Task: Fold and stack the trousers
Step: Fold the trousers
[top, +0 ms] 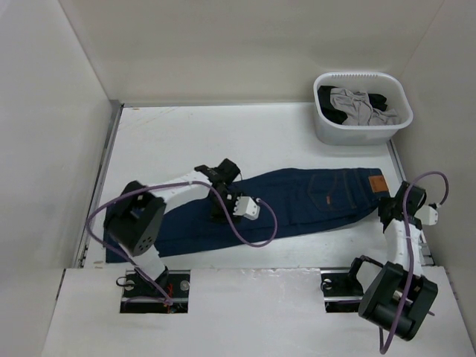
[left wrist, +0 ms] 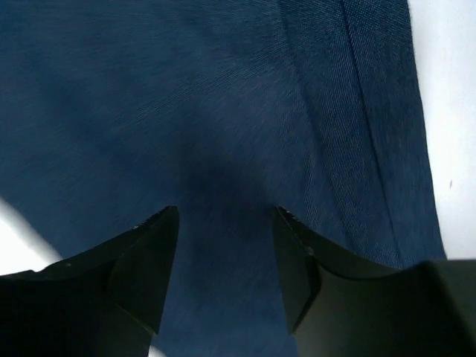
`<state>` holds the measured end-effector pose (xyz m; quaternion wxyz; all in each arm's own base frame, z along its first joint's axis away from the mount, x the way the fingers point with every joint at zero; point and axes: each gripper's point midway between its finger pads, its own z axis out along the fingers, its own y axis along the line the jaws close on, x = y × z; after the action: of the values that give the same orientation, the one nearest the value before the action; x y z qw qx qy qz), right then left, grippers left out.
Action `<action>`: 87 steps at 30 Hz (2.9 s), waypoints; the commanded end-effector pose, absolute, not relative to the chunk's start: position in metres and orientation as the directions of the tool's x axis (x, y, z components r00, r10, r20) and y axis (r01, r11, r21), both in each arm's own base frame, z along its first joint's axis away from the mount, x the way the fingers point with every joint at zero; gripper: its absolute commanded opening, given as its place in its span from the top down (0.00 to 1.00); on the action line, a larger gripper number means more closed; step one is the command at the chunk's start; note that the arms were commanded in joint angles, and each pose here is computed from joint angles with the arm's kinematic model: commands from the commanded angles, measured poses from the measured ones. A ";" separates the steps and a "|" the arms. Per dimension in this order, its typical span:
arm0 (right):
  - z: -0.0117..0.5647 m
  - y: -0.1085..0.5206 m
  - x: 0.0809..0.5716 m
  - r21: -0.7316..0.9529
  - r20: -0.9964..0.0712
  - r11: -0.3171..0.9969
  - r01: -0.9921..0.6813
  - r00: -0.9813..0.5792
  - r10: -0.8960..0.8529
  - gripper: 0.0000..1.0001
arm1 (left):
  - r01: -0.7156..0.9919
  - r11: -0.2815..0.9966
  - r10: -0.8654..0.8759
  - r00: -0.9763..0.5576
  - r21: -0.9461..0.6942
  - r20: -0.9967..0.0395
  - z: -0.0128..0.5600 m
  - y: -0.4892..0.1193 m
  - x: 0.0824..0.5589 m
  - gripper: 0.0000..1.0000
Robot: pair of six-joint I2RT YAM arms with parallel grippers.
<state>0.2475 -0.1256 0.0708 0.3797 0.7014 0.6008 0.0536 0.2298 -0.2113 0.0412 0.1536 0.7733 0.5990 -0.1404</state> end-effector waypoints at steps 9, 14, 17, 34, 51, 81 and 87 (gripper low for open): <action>0.078 -0.141 0.241 0.625 -0.387 -0.033 0.780 0.347 0.854 0.97 | 0.949 0.039 0.921 0.088 0.314 -0.380 0.028 -0.216 0.392 0.46; 0.081 -0.138 0.251 0.617 -0.396 -0.013 0.787 0.324 0.859 0.95 | 0.913 0.109 0.915 0.062 0.392 -0.400 0.056 -0.205 0.453 0.45; 0.085 -0.139 0.253 0.613 -0.418 0.006 0.790 0.318 0.851 0.89 | 0.916 0.117 0.918 0.048 0.383 -0.394 0.073 -0.186 0.440 0.41; 0.098 -0.150 0.289 0.597 -0.496 0.242 0.765 0.114 0.861 0.81 | 0.180 0.975 0.217 -0.686 0.127 -0.694 0.126 0.094 0.496 0.49; 0.103 -0.143 0.319 0.585 -0.471 0.286 0.759 0.031 0.882 0.81 | -0.160 0.986 -0.102 -0.814 0.052 -0.571 0.056 0.174 0.476 0.49; 0.102 -0.139 0.313 0.585 -0.466 0.281 0.761 0.032 0.884 0.51 | -0.200 0.978 -0.207 -0.877 -0.062 -0.433 0.037 0.170 0.432 0.92; 0.119 -0.153 0.290 0.529 -0.544 0.290 0.797 0.056 0.837 0.35 | -0.195 0.981 -0.180 -0.855 -0.020 -0.487 0.055 0.174 0.433 1.00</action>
<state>0.2960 -0.1380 0.0951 0.3864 0.6032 0.6953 0.0583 0.4289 0.1669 0.0280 0.2169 -0.1058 0.9703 -0.0147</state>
